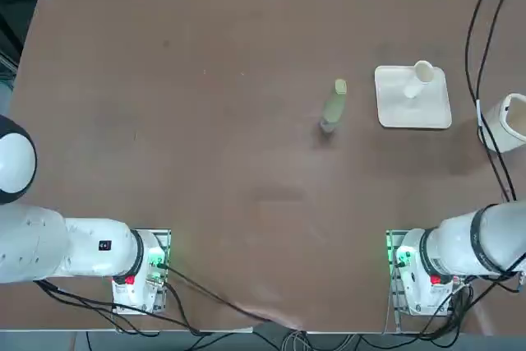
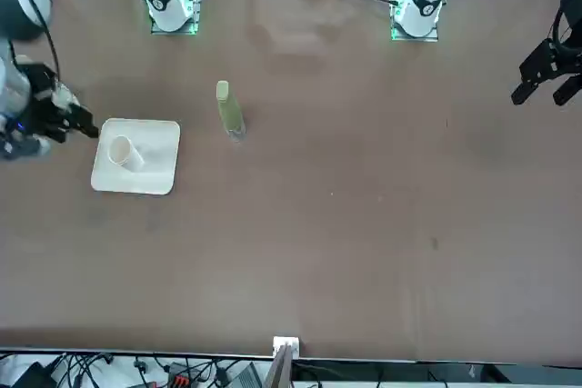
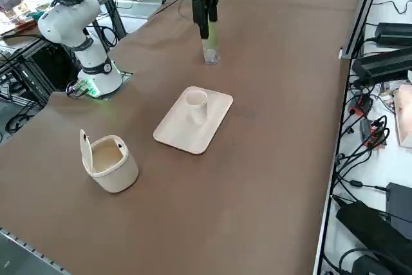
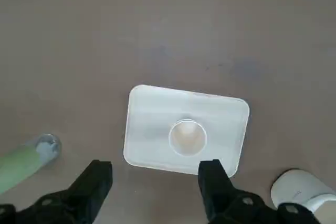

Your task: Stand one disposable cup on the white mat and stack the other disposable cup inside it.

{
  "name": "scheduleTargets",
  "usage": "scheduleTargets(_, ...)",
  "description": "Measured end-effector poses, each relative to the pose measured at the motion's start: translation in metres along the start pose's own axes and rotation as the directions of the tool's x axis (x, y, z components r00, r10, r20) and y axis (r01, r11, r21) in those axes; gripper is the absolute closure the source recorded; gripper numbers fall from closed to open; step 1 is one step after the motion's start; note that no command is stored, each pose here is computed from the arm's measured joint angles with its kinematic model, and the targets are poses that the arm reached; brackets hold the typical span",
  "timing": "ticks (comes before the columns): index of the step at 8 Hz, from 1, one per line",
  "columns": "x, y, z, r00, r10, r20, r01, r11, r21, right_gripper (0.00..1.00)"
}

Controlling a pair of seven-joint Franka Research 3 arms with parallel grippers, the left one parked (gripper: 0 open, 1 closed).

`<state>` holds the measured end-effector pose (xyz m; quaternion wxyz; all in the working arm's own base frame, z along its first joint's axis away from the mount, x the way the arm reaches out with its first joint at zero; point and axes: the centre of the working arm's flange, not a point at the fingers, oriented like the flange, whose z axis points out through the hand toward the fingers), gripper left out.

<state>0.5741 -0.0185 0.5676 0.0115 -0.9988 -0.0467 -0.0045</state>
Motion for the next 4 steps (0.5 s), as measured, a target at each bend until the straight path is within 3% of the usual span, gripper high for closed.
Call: scheduleTargets(4,-0.016,-0.013,-0.040,0.997,0.019,-0.072,-0.020,1.000,-0.002,0.00)
